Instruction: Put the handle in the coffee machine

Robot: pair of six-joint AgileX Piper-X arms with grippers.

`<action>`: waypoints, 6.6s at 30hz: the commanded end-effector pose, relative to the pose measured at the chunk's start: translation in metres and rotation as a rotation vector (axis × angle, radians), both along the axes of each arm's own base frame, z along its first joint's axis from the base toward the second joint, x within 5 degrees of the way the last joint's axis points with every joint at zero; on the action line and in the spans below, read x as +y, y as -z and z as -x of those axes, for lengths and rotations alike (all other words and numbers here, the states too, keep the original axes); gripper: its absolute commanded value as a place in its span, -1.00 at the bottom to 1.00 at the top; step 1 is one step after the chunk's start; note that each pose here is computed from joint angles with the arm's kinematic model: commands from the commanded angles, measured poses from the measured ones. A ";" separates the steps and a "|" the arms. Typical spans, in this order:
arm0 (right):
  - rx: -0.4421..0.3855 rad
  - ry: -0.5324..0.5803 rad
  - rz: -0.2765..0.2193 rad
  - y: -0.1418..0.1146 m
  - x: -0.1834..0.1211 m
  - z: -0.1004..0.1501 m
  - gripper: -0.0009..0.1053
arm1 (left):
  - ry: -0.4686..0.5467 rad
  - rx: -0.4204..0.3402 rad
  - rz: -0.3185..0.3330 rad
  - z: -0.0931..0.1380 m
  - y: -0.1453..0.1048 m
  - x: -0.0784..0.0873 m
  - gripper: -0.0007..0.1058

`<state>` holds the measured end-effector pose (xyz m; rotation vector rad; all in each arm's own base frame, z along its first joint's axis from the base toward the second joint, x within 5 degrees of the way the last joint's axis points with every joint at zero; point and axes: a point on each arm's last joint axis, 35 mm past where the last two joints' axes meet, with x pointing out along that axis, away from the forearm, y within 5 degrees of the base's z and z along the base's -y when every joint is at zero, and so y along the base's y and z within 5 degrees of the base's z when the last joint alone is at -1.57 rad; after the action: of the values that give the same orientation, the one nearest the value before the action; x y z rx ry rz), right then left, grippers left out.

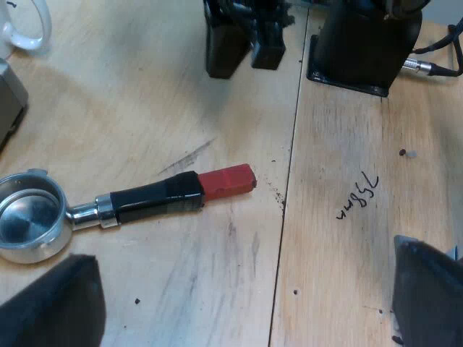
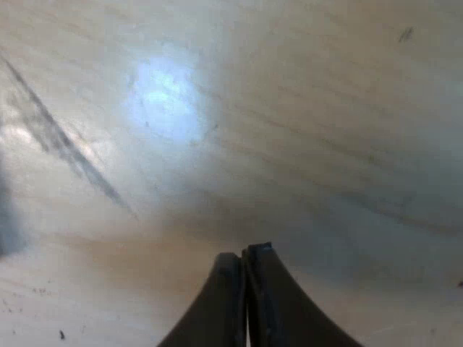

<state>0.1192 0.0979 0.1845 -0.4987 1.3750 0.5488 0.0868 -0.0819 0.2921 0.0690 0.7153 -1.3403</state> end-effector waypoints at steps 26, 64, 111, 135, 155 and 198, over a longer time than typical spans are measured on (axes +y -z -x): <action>0.003 0.121 -0.082 0.029 0.014 -0.014 -0.98 | 0.005 -0.011 0.011 0.000 -0.003 0.000 0.55; 0.059 0.181 -0.142 0.037 0.046 0.005 -0.98 | 0.005 -0.006 0.007 0.000 -0.002 0.000 0.55; 0.118 0.256 -0.296 0.053 0.113 0.020 -0.98 | 0.001 0.040 -0.135 0.010 0.010 0.008 0.55; 0.120 0.256 -0.452 0.055 0.183 0.006 -0.98 | -0.211 -0.004 -0.175 0.034 0.000 0.032 0.55; -0.033 0.242 -0.462 0.034 0.213 -0.005 -0.98 | -0.280 -0.064 -0.159 0.034 -0.021 0.037 0.55; -0.341 -0.079 -0.238 -0.032 0.144 -0.049 0.66 | -0.266 -0.108 -0.138 0.031 -0.024 0.036 0.55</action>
<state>0.1656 0.2385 0.2184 -0.4247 0.9529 0.6246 0.0565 -0.0464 0.3140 0.1471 0.7122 -1.0235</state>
